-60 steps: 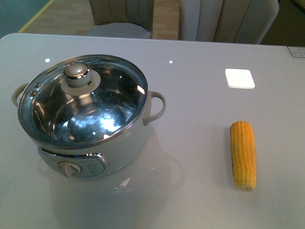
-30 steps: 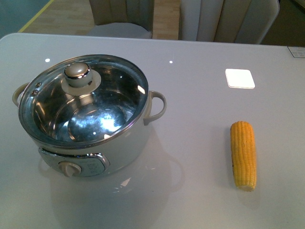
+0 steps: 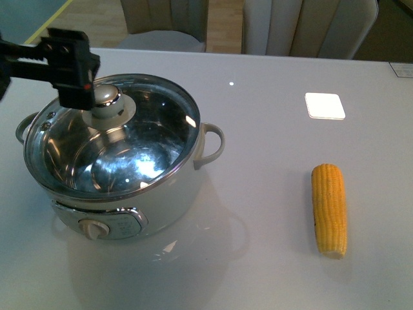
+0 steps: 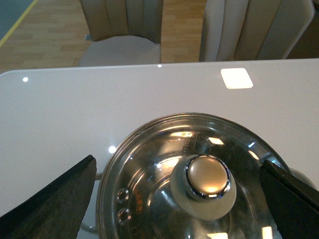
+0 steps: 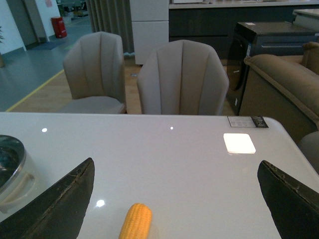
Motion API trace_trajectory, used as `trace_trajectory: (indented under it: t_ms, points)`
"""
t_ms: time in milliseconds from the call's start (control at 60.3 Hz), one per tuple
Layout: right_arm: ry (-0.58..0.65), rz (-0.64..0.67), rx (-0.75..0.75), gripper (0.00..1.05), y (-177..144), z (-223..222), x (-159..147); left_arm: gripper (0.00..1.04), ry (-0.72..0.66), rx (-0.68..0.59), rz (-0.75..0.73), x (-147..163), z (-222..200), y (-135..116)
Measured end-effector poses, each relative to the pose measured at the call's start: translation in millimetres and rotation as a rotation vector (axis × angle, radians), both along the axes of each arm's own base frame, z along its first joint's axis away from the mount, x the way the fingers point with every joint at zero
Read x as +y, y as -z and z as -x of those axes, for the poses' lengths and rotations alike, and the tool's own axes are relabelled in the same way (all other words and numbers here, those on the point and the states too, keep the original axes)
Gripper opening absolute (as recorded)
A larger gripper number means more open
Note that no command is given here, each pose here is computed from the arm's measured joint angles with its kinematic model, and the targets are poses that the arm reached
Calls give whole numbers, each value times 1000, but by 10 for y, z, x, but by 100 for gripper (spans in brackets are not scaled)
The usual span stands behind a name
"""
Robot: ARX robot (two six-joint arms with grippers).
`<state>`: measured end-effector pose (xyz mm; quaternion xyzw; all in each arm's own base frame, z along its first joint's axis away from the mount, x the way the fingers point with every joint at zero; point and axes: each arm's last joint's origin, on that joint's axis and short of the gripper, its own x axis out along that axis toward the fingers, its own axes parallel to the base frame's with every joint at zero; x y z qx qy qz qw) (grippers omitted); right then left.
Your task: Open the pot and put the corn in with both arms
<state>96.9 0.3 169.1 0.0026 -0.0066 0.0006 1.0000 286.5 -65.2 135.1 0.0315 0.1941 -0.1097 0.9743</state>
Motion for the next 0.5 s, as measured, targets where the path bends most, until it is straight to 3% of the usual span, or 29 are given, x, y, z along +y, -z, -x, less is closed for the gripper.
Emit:
trace_trajectory:
  t_ms: [298,497]
  points:
    - [0,0,0,96,1,0,0,98,31,76,-41,-237,-122,449]
    - [0,0,0,96,0,0,0,98,25,101,-53,-275,-174,581]
